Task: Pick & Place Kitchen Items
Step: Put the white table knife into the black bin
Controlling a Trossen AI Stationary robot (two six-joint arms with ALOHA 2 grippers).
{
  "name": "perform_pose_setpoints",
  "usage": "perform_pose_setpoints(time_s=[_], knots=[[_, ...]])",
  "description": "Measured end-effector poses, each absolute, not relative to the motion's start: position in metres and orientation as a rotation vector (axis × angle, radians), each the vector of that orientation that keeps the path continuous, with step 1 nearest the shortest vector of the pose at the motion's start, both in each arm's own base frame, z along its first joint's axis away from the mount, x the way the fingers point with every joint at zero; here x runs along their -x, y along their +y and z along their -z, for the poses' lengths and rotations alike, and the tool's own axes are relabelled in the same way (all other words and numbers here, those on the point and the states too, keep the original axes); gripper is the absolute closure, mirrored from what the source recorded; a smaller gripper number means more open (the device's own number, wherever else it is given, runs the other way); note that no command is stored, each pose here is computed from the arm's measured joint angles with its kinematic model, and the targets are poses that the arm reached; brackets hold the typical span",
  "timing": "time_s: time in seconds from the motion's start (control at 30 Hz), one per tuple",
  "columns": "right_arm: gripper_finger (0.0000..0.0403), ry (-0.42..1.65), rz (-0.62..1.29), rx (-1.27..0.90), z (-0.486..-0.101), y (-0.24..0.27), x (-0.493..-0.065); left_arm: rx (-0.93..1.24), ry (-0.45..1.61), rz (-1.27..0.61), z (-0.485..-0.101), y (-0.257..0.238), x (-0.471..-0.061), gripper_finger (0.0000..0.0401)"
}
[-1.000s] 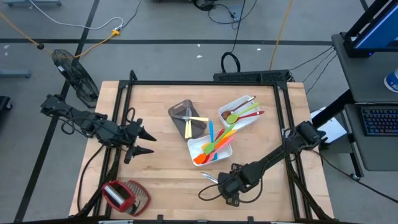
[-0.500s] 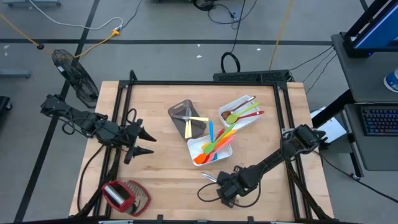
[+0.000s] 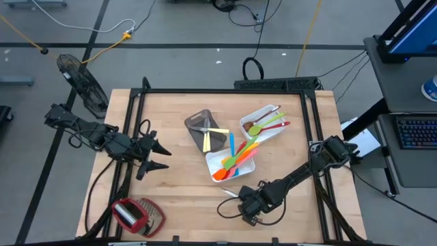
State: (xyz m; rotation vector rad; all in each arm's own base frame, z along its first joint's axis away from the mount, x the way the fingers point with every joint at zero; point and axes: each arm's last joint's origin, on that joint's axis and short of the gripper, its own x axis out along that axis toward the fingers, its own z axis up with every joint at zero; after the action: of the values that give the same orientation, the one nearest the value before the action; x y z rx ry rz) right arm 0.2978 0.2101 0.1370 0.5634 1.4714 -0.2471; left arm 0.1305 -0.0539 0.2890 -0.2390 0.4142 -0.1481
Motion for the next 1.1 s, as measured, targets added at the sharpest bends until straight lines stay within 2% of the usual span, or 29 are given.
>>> perform_pose_setpoints(time_s=[0.17, 0.4, 0.57, 0.87, 1.1], knots=[[0.0354, 1.488, 0.150, -0.608, -0.156, 0.211, -0.292, 0.239, 0.414, 0.148, -0.289, -0.054, -0.131, 0.0151], [0.0354, 1.407, -0.052, -0.668, -0.191, 0.212, -0.292, 0.237, 0.413, 0.149, -0.289, -0.054, -0.131, 0.0151], [0.0354, 1.281, -0.179, -0.747, -0.219, 0.212, -0.297, 0.235, 0.413, 0.149, -0.289, -0.054, -0.131, 0.0151], [0.0354, 0.998, -0.281, -1.021, -0.271, 0.186, -0.316, 0.235, 0.412, 0.149, -0.289, -0.054, -0.131, 0.0151], [0.0354, 0.908, -0.340, -1.206, -0.294, 0.149, -0.333, 0.236, 0.412, 0.149, -0.289, -0.054, -0.131, 0.0151]])
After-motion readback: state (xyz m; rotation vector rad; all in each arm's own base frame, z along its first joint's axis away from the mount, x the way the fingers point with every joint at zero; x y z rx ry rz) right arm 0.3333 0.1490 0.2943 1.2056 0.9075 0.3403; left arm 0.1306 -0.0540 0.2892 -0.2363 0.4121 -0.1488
